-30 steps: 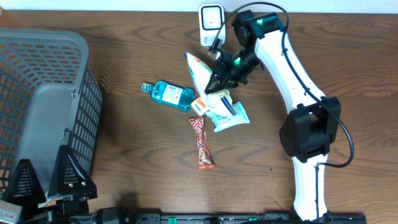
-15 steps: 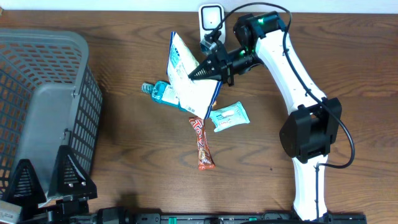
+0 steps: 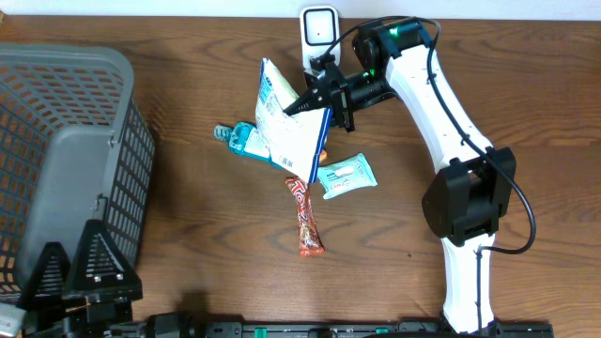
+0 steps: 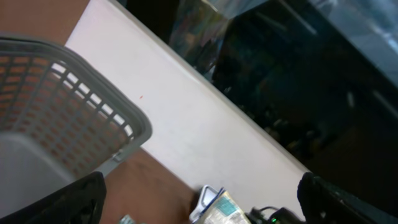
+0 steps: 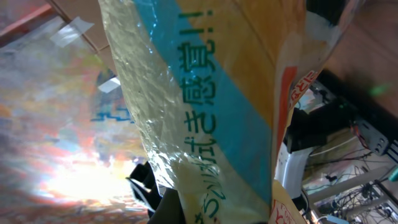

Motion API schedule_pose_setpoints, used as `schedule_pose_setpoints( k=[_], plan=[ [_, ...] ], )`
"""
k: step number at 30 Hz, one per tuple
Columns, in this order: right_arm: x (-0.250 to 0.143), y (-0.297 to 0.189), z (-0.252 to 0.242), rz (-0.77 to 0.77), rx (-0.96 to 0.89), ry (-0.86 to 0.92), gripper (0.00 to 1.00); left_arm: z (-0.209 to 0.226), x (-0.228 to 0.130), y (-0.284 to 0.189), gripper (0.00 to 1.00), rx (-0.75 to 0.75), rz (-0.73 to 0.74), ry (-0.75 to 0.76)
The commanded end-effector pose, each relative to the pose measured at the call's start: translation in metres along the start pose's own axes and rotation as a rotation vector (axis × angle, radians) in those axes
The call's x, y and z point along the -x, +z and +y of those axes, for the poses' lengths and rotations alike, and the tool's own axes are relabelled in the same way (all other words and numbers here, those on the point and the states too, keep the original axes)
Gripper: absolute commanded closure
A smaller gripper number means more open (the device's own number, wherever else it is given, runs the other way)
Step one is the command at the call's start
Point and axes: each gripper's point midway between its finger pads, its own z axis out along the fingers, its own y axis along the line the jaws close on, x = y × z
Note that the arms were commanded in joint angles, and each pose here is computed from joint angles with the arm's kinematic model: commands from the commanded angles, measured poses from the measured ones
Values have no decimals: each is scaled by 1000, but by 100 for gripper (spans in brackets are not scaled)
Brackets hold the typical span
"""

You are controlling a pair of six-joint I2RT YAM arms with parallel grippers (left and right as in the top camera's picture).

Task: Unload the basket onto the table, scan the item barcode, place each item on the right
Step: 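Lift the yellow snack bag with the right gripper toward the scanner, then hold the yellow bag in front of the white scanner with the right gripper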

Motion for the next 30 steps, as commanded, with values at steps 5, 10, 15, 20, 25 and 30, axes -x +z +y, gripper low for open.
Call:
schedule_pose_setpoints(
  k=[5,10,15,20,25,30],
  plan=[
    [-2,-7,-6,-41,-94,-36,99,-14,37,-2,2,-41,-169,-28],
    [8,-20,-30,-92,-232,-64,99,-21,62,-4,2,-50,-280,-44],
    [15,-33,-40,-133,-299,-69,99,-12,53,5,2,-8,-239,-45],
    [20,-60,-61,-214,-462,-67,99,-32,4,28,2,-144,4,86],
    [19,-90,-72,-307,-615,-66,99,-22,-51,53,2,-210,193,227],
    [13,-126,-81,-469,-832,-7,99,-17,-92,64,2,-312,298,307]
  ],
)
